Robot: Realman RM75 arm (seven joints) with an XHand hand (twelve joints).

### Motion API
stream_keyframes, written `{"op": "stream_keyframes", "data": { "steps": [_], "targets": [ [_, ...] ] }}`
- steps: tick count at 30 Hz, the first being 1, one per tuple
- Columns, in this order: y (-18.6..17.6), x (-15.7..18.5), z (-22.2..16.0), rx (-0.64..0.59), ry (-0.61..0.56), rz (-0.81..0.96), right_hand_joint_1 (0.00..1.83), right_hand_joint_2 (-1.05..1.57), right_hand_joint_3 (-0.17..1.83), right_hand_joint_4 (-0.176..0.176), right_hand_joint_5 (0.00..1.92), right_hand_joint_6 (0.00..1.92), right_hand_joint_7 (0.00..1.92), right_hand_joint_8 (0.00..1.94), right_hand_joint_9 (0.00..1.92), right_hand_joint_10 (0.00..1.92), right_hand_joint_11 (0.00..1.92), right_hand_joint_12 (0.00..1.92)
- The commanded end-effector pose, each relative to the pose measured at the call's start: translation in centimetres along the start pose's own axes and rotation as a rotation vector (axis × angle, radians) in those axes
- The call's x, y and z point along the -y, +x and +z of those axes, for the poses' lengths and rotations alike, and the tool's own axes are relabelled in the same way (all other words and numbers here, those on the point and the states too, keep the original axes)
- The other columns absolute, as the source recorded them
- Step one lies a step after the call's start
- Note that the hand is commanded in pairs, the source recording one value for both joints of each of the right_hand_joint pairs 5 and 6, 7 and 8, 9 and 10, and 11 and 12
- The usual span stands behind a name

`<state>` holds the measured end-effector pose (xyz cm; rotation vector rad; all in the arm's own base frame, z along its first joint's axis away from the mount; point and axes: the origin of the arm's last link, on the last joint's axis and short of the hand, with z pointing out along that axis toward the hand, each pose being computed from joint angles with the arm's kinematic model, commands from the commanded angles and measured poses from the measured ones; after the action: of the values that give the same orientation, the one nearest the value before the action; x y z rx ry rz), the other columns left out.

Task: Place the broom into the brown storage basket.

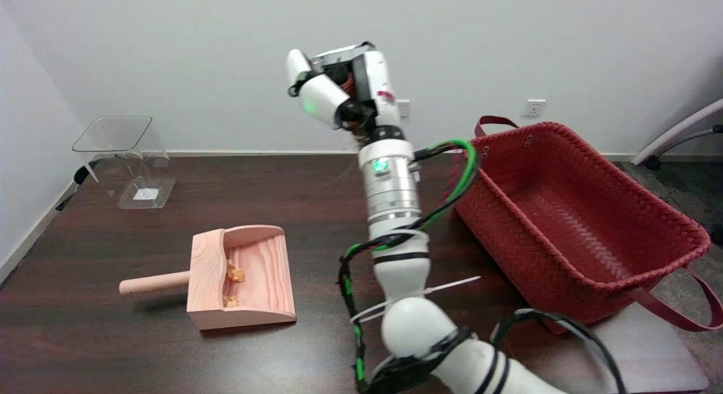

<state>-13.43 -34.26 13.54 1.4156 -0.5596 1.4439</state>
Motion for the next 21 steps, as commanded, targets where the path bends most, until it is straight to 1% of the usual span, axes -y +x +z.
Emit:
{"op": "stream_keyframes", "data": {
  "steps": [1,5,14,17,21],
  "targets": [
    [7.5,1.7,1.1,-0.069,0.049,-0.152,1.03,1.57,1.21,0.000,1.92,1.92,1.92,1.92,1.92,1.92,1.92,1.92],
    [8.5,1.4,1.4,-0.110,0.041,-0.164,1.04,1.57,1.19,0.000,1.92,1.92,1.92,1.92,1.92,1.92,1.92,1.92],
    [11.5,1.1,3.0,-0.151,0.083,-0.232,1.03,1.57,0.97,0.000,1.92,1.92,1.92,1.92,1.92,1.92,1.92,1.92],
    [12.3,0.8,3.4,-0.162,0.070,-0.246,1.04,1.57,0.93,0.000,1.92,1.92,1.92,1.92,1.92,1.92,1.92,1.92],
    [13.6,0.3,3.8,-0.185,0.055,-0.317,1.04,1.57,0.84,0.000,1.92,1.92,1.92,1.92,1.92,1.92,1.92,1.92]
  ]
}}
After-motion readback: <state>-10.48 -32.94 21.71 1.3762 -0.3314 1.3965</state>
